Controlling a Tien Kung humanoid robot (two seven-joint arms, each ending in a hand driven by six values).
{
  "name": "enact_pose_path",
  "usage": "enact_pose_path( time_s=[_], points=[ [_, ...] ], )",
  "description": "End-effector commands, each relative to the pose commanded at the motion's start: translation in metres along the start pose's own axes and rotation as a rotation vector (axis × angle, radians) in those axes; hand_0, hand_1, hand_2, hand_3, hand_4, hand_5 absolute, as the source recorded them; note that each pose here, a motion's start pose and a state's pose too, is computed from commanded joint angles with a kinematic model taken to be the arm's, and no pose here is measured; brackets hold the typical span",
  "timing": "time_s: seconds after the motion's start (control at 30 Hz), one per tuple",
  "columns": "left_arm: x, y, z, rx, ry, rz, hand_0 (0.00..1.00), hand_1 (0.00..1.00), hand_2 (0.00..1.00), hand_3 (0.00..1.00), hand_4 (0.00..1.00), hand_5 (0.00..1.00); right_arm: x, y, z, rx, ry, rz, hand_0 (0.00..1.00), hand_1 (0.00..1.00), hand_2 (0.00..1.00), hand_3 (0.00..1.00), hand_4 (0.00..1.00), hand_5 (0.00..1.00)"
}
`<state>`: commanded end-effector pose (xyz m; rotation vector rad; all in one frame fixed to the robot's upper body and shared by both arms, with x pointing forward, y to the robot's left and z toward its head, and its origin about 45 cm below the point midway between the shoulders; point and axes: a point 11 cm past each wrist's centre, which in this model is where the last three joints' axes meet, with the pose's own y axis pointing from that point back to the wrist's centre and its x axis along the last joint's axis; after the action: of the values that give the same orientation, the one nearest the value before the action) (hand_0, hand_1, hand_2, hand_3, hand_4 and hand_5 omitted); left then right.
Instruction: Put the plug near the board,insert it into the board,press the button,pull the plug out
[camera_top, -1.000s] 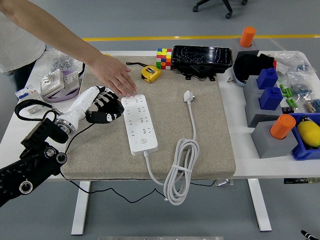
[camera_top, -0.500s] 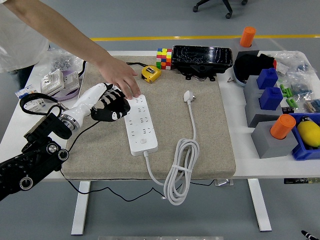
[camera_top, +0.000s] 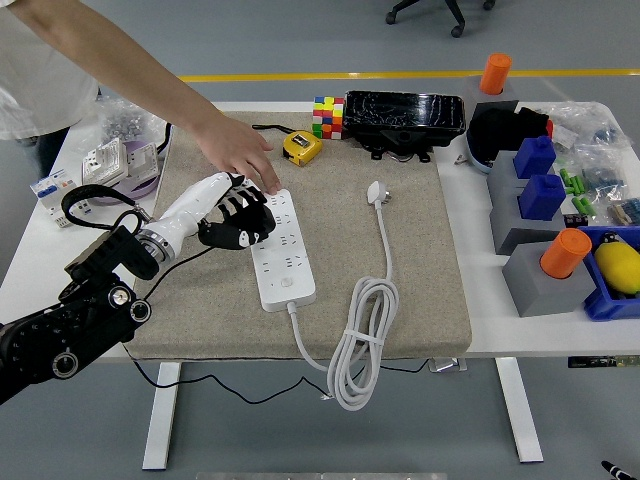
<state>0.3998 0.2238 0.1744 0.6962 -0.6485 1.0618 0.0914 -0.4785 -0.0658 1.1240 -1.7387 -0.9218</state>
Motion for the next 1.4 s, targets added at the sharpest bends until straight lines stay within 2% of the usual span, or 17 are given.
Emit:
enact_pose_path(
  time_s=[0.53,0.93,1.4],
  points=[
    [-0.013,-0.001,-0.016,0.045,-0.029,-0.040,0.330,0.401,0.495,0.545,0.696,0.002,-0.001,0.000,-0.002,0.004,-0.003,-0.001,0.652,0.663,0.662,0.556,0.909,0.507],
    [-0.008,0.001,-0.017,0.031,-0.053,-0.043,0.330,0.400,0.492,0.543,0.694,0.002,-0.001,0.000,-0.001,0.002,-0.002,-0.002,0.652,0.663,0.662,0.556,0.909,0.507],
    [-0.006,0.002,-0.023,0.048,-0.093,-0.048,0.331,0.398,0.490,0.542,0.693,0.002,-0.002,0.000,-0.001,0.004,-0.005,-0.003,0.652,0.663,0.662,0.555,0.909,0.508]
  ],
)
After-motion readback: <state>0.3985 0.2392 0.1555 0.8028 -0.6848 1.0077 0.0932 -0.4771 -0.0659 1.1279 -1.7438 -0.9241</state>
